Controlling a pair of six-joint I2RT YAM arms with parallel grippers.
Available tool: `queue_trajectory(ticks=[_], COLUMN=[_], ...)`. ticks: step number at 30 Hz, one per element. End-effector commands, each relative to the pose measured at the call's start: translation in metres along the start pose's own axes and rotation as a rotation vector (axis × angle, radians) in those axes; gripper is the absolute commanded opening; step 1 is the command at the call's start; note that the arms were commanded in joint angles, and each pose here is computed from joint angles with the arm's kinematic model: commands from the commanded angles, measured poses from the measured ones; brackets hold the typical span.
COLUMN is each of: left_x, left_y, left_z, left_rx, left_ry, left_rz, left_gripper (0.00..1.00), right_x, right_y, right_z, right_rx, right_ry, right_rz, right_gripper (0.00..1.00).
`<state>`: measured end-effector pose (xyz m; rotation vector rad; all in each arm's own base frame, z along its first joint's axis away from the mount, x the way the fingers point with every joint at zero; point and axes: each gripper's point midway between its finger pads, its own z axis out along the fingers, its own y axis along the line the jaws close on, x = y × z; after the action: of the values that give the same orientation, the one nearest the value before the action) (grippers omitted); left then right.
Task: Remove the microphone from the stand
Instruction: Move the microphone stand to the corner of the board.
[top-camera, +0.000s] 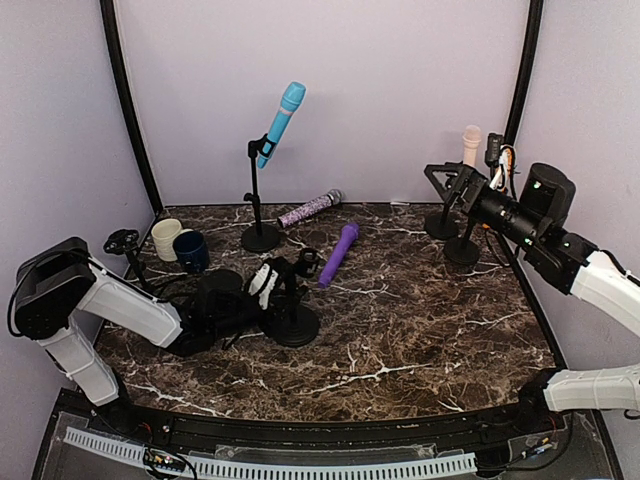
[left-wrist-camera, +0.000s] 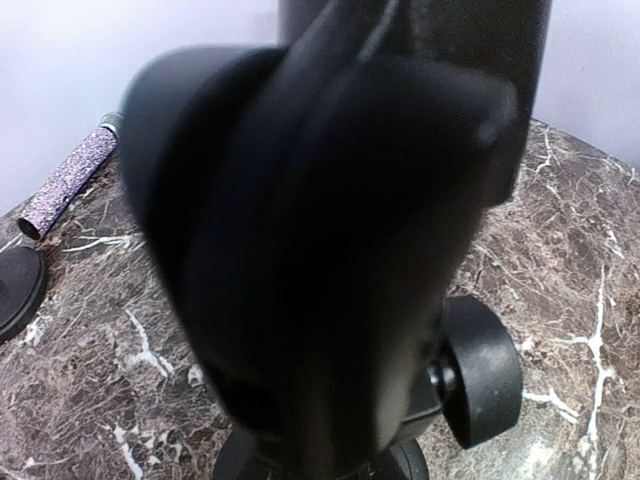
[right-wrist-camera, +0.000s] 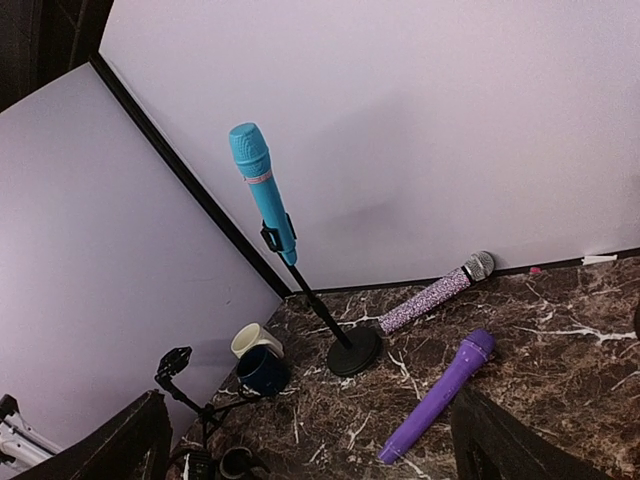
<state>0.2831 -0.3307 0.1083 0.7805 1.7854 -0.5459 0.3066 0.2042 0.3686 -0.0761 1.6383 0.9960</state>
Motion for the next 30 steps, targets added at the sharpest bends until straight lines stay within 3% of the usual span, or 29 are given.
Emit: queue_trajectory(ticks=[1, 19, 30], left_x=[-0.022, 0.014, 0.025], left_y=[0.025, 0.155, 0.198], left_z=[-0.011, -0.111, -0.147], left_rx=[-0.134, -0.521, -0.727], left_ry=[-0.074, -0.005, -0.055], left_rz=[0.043, -0.133, -0.303], left_gripper=[0.02, 0.00, 0.00], right_x=[-0.005, 0.000, -0.001], right_y=[0.003, -0.001, -0.002], right_z=[-0.004, -0.004, -0.013], right_rx=[-0.003, 0.005, 0.022], right_ry=[-0.023, -0.021, -0.026], right_rz=[-0.018, -0.004, -0.012], right_gripper=[0.99, 0.98, 0.98])
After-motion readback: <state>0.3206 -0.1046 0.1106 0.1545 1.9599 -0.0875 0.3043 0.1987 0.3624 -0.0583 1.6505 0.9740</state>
